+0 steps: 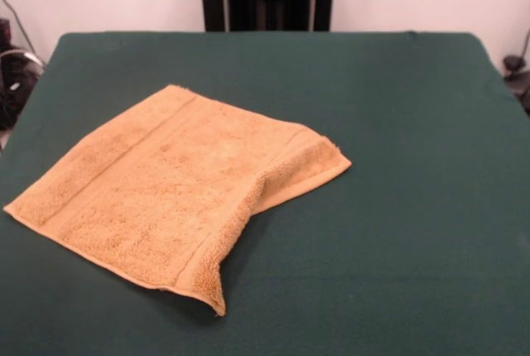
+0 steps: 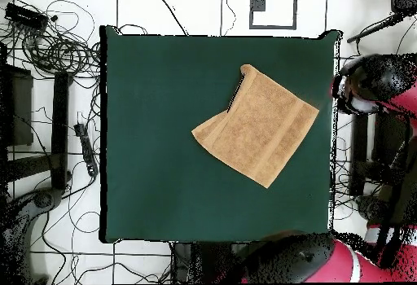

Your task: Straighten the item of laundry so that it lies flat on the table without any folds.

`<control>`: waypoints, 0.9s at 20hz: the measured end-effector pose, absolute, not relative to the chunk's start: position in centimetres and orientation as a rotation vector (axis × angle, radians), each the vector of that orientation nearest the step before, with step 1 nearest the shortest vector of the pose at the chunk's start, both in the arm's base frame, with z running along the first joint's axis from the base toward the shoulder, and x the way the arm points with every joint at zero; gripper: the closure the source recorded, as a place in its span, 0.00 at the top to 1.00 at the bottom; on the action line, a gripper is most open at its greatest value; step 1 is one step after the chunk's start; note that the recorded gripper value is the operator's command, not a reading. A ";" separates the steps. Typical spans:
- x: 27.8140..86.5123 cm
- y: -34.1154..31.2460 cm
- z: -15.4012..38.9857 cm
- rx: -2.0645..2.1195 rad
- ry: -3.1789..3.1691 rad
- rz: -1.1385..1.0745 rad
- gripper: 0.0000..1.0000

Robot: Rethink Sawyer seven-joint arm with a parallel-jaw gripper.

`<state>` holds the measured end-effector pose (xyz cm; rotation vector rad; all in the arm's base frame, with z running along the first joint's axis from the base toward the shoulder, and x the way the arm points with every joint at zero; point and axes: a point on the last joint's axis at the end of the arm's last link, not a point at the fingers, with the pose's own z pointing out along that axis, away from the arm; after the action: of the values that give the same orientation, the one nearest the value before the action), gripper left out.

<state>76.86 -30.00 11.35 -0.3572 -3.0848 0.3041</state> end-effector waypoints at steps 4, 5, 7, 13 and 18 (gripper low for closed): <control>76.5 -31.1 12.0 -0.344 -3.080 0.304 1.00; 76.2 -31.9 12.4 -0.344 -3.077 0.303 1.00; 75.7 -33.5 12.9 -0.339 -3.077 0.305 1.00; 75.2 -35.0 13.9 -0.348 -3.083 0.319 1.00; 75.6 -34.3 14.2 -0.332 -3.088 0.323 1.00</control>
<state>75.60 -34.31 14.16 -0.3319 -3.0880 0.3225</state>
